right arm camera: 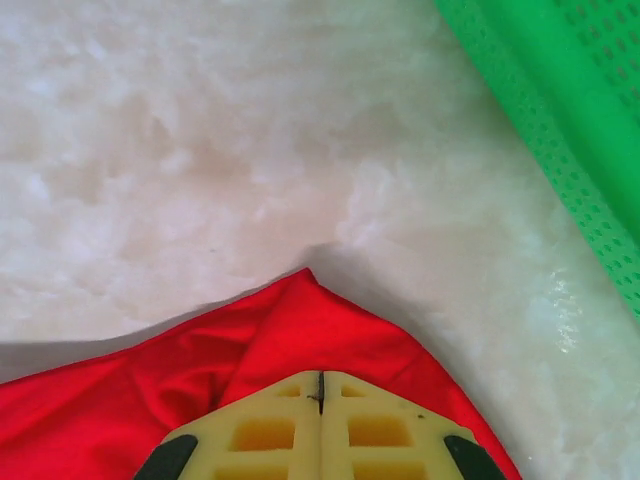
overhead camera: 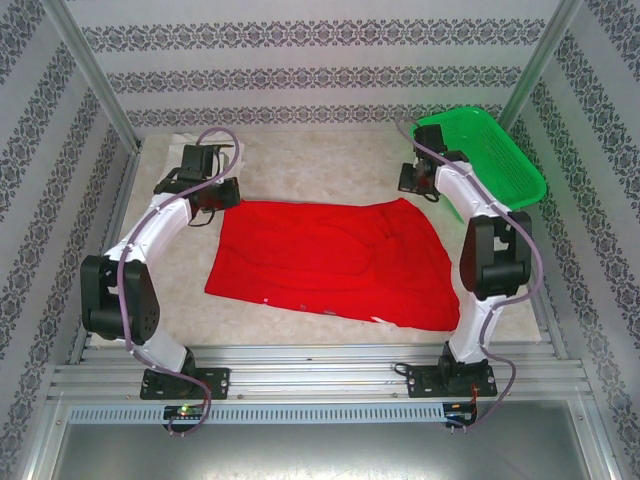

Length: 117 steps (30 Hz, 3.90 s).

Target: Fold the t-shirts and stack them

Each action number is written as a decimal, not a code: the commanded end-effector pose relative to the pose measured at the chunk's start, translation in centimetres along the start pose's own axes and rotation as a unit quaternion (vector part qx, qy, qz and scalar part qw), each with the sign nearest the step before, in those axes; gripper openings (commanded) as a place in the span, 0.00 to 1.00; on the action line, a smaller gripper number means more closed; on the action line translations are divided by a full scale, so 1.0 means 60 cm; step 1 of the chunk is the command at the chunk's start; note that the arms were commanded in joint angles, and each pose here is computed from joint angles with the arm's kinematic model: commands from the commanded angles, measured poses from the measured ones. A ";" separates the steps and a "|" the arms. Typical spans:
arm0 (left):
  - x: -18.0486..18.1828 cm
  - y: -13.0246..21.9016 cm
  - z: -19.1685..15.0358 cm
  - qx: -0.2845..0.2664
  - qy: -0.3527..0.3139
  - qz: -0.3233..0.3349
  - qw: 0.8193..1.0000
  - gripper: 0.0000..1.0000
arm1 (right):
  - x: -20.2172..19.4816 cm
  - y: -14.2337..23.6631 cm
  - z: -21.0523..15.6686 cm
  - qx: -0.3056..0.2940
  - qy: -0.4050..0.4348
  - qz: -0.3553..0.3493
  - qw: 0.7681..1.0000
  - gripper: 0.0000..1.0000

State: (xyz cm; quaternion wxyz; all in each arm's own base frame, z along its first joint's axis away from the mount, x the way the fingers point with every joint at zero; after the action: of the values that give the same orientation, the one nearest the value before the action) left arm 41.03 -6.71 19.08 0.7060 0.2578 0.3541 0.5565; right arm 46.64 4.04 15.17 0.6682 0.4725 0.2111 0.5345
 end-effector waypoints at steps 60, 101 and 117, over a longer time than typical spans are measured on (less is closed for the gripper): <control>0.004 0.024 -0.143 0.012 0.144 0.012 0.989 0.00 | -0.104 0.090 -0.316 0.097 -0.088 0.032 0.991 0.00; 0.006 0.014 -0.223 0.037 0.173 0.039 0.984 0.00 | -0.161 0.024 -0.237 0.196 -0.161 -0.004 0.967 0.51; 0.001 0.013 -0.219 0.036 0.167 0.035 0.985 0.00 | -0.203 0.019 -0.244 0.196 -0.175 -0.037 0.964 0.48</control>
State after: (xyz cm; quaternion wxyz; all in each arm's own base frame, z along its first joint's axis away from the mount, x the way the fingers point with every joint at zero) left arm 29.71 -6.21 11.01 0.5882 0.2046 0.4910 0.6092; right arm 30.72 -0.50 6.49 0.5984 0.6769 0.2073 0.3751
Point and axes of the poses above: each hand's point on the last joint's axis, 136 mm out from that joint toward the fingers, its own y axis back along the fingers, its own x axis along the line the jaws close on, z = x × y, the point moved 3 cm from there along y, back along the fingers, and after that the axes turned 11 degrees about -y, right-handed, at the moved point
